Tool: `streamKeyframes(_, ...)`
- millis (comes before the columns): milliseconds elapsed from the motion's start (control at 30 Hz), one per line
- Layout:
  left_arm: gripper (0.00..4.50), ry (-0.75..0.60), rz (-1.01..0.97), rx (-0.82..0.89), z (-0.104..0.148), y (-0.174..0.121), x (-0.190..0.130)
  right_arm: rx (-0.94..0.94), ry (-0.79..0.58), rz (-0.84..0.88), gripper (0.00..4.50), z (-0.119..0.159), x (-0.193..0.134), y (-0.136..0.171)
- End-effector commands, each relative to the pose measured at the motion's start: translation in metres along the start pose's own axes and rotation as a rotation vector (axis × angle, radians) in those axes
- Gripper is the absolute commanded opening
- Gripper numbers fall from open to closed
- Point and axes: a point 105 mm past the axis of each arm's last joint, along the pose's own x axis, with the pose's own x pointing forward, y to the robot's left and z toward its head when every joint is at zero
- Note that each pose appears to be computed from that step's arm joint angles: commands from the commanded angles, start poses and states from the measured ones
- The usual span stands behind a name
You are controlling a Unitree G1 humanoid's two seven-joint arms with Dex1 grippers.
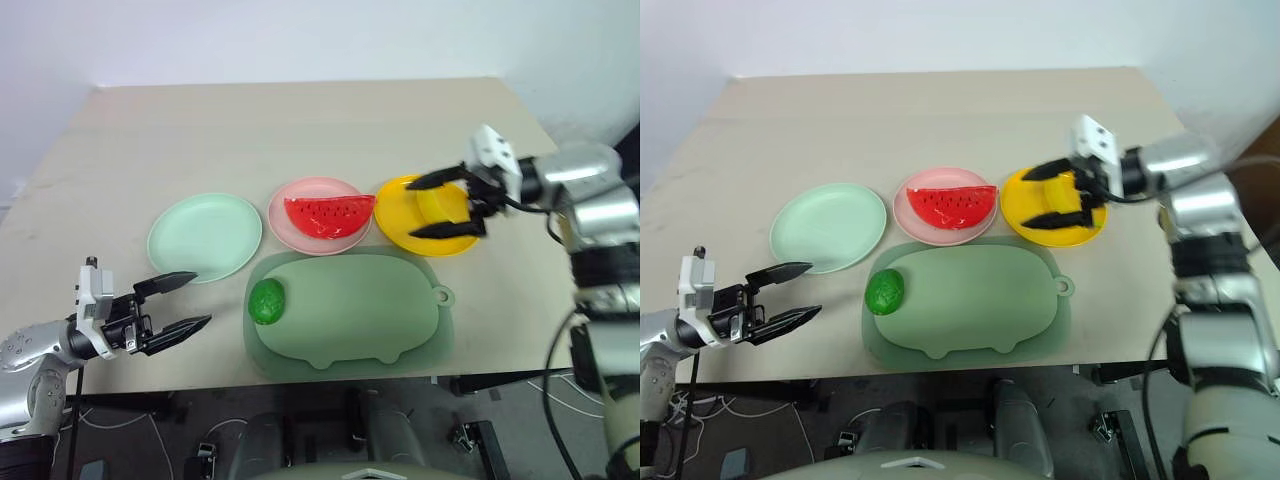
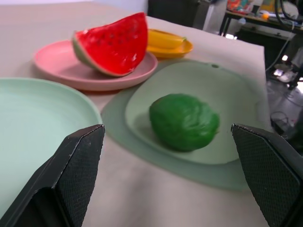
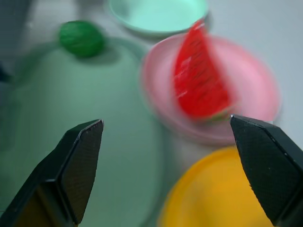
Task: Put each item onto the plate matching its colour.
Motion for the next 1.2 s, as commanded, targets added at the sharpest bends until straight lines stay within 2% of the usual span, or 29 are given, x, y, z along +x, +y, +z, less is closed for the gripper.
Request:
streamKeyframes(33, 4.5, -0.007, 0.002, 0.035, 0.015, -0.008, 0.009, -0.033, -0.053, 0.0, 4.49, 0.002, -0.018, 0.02)
streamKeyframes(267, 4.5, -0.013, 0.005, 0.014, 0.022, -0.019, 0.037, 0.026, -0.011, -0.019, 4.49, -0.018, -0.023, 0.037)
streamKeyframes(500, 4.5, 0.045, 0.141, -0.041, 0.017, -0.022, 0.082, 0.052, -0.055, 0.005, 4.49, -0.018, -0.009, 0.052)
streamKeyframes(667, 4.5, 0.083, 0.216, -0.068, 0.014, -0.023, 0.101, 0.06, -0.071, 0.013, 4.49, -0.017, -0.001, 0.058)
streamKeyframes(933, 4.5, 0.198, 0.235, -0.109, -0.007, -0.041, 0.119, 0.065, -0.083, 0.001, 4.49, -0.015, 0.004, 0.06)
streamKeyframes(1133, 4.5, 0.254, 0.286, -0.126, -0.017, -0.038, 0.117, 0.063, -0.095, -0.002, 4.49, -0.013, 0.008, 0.058)
streamKeyframes(1200, 3.92, 0.265, 0.311, -0.136, -0.019, -0.034, 0.116, 0.061, -0.097, -0.003, 4.5, -0.013, 0.009, 0.058)
